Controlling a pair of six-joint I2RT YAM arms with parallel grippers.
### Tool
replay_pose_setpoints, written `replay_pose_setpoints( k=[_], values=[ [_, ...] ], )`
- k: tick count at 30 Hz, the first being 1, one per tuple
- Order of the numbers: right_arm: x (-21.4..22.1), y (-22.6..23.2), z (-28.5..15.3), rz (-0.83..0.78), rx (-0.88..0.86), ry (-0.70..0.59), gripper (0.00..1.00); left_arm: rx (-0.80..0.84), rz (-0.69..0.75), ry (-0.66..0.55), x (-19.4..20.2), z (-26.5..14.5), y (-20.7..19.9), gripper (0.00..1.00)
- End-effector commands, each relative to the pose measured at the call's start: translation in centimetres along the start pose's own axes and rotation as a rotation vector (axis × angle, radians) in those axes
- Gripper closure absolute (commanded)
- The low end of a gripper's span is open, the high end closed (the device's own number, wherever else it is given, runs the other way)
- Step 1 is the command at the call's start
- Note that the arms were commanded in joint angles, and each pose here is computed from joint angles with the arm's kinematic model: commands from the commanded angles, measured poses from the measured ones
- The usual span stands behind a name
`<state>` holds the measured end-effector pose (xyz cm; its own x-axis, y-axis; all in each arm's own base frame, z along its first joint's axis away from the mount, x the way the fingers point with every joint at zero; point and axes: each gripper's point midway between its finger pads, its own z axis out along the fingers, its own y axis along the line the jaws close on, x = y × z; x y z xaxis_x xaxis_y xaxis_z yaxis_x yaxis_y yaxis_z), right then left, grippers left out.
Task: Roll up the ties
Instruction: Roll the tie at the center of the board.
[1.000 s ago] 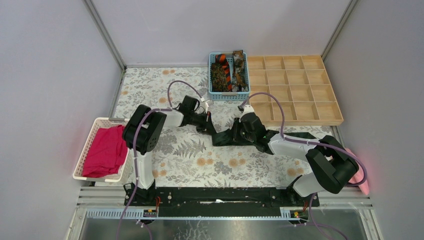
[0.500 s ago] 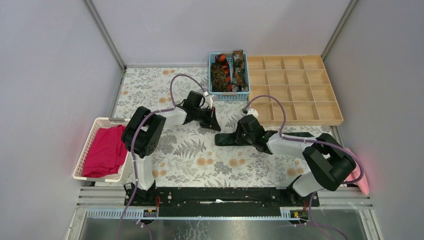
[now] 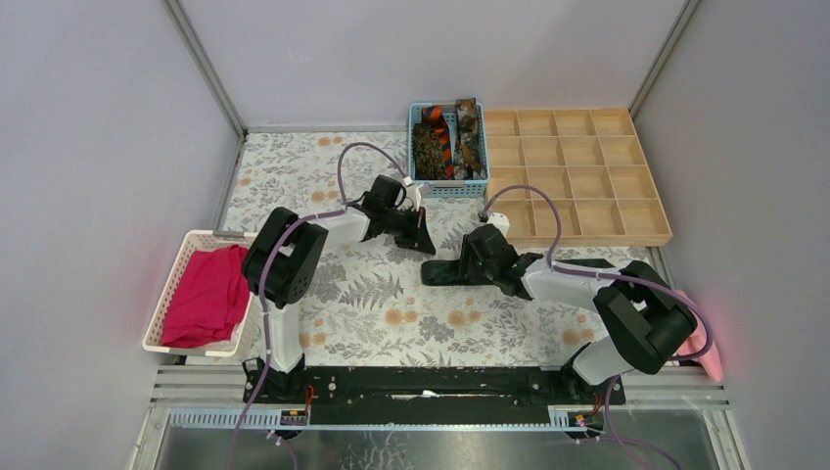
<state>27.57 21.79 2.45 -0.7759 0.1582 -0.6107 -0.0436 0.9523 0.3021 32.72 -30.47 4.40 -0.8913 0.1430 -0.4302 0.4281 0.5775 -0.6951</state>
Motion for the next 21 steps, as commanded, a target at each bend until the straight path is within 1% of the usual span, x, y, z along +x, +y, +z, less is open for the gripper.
replay_pose_setpoints(
  k=[1,3,4,5,8,9,10,14,17,21],
  values=[
    [-2.5,-0.3,-0.9,-0.021,0.047,-0.06,0.44,0.004,0.026,-0.006,-1.0,0.8,0.2,1.0],
    [-3.1,-0.2,-1.2,-0.028,0.05,-0.077,0.46,0.015,0.028,-0.009,-1.3,1.1,0.2,1.0],
    [-3.2,-0.1,-1.2,-0.036,0.046,-0.082,0.55,0.02,0.029,-0.008,-1.4,1.2,0.1,1.0],
    [-3.4,0.1,-1.3,-0.042,0.038,-0.085,0.59,0.027,0.033,-0.008,-1.5,1.3,0.0,1.0],
    [-3.7,0.6,-1.2,-0.054,0.027,-0.076,0.78,0.035,0.036,-0.007,-1.7,1.4,-0.2,1.0],
    [-3.7,0.6,-1.2,-0.061,0.031,-0.072,0.83,0.038,0.038,-0.009,-1.9,1.4,-0.4,1.0],
    [-3.8,0.5,-1.1,-0.063,0.038,-0.071,0.86,0.04,0.043,-0.013,-2.0,1.3,-0.6,1.0],
    [-4.1,0.1,-1.1,-0.068,0.063,-0.087,0.86,0.042,0.054,-0.013,-2.3,1.3,-0.9,1.0],
    [-3.3,-1.5,-0.9,-0.092,0.141,-0.054,0.87,0.048,0.056,-0.007,-2.2,1.4,-1.1,1.0],
    [-2.4,-2.5,-0.6,-0.099,0.185,-0.027,0.87,0.061,0.071,-0.004,-2.2,1.5,-1.6,1.0]
  ],
)
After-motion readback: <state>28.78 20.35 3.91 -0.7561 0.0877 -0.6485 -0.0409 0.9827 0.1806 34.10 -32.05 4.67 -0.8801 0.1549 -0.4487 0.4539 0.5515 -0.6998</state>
